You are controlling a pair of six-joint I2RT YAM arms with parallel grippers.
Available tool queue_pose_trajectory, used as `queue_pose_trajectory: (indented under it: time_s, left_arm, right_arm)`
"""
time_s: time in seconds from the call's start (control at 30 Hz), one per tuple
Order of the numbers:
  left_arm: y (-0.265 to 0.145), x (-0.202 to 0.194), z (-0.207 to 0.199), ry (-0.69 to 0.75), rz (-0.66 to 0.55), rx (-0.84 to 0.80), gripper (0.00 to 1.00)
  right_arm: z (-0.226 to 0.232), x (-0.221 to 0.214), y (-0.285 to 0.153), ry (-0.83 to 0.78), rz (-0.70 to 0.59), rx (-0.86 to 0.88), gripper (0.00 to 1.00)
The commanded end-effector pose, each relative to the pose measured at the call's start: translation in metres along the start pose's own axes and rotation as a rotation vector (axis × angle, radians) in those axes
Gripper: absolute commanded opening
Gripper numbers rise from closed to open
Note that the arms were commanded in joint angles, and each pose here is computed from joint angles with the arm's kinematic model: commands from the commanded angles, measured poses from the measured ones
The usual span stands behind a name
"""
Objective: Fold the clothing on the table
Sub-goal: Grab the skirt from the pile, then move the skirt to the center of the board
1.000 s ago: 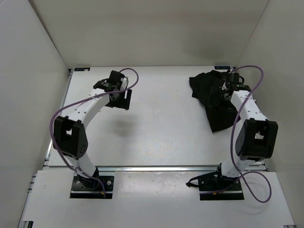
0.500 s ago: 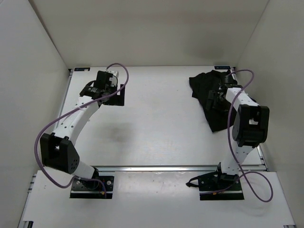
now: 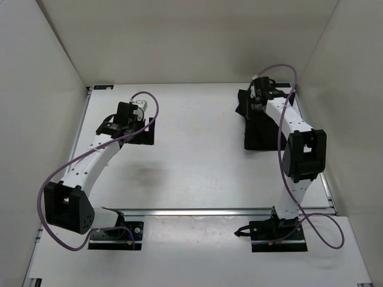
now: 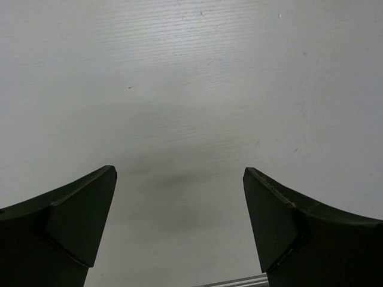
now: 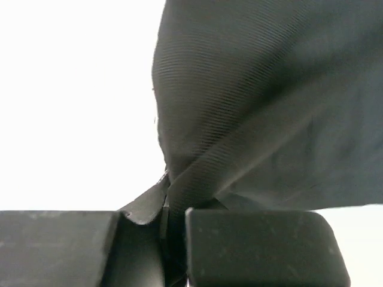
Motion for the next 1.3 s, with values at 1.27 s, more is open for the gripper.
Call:
queue_pose_trajectory:
  time_s: [1.27]
  left_arm:
    - [-0.021,-0.090,-0.117,-0.294,0.126,-0.536,0.97]
  right_arm:
    - [0.198,0.045,-0.090,-0.110,-0.338,0.709,0.00]
Point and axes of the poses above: each gripper's point midway between its finger pads, its own y axis out along the fingers, its own z axis along the line the jaws close on, x = y × z, the point moved 1 cm from there along -y, back along the fingers, and after that the axes turned 15 degrees about -y, right-handed, at the moved point
